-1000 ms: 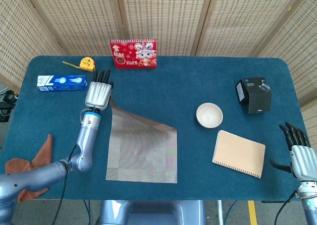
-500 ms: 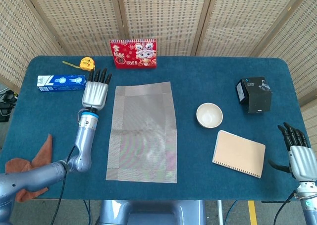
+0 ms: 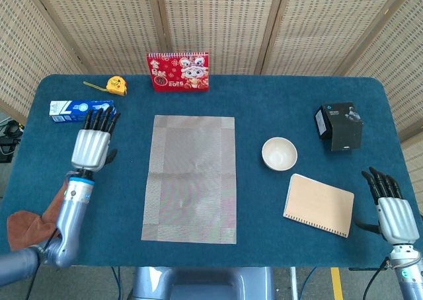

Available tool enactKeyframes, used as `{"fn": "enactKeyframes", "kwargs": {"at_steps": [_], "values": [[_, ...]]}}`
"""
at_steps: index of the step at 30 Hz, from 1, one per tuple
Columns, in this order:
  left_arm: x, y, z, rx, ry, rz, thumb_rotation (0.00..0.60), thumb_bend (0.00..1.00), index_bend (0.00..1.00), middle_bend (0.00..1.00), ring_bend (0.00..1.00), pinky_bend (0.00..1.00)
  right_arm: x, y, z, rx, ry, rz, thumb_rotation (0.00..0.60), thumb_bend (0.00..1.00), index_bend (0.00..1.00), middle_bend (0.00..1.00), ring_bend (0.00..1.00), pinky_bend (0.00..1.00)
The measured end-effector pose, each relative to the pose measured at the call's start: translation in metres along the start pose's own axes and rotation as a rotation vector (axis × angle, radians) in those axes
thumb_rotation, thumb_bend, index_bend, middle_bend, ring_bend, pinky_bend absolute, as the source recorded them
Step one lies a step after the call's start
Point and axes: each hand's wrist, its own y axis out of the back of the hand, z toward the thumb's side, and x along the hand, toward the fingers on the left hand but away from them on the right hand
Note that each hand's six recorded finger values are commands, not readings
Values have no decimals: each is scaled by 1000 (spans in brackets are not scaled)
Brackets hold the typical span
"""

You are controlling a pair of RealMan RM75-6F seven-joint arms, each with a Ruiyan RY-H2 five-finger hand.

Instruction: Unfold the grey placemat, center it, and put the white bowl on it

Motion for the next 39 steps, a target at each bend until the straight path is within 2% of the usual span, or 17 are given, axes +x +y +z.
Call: {"fn": "enactKeyframes", "kwargs": {"at_steps": [5,12,18,24,29,36,39], "values": [[-43,5,-31,-25,18,9,600,208,30,0,0,0,1,-5,5,17,16,11,600,47,0,0,0,0],[-123,-1,-63,-81,46,-61,600,179,0,0,0,0,7,-14,17,52,66,26,600,30,1,0,0,0],[-175,6,-80,-112,88,-20,600,178,1,0,0,0,13,-24,27,88,107,42,600,30,46,0,0,0],[-191,11,-84,-123,80,12,600,179,1,0,0,0,20,-37,39,116,164,58,600,28,102,0,0,0],[-194,12,-84,-127,71,6,600,179,1,0,0,0,24,-51,53,123,219,93,600,30,116,0,0,0],[-194,15,-85,-134,70,16,600,179,1,0,0,0,20,-70,90,127,325,131,600,30,258,0,0,0],[-196,18,-85,-140,69,25,600,179,1,0,0,0,17,-81,109,124,367,144,600,30,283,0,0,0]]}}
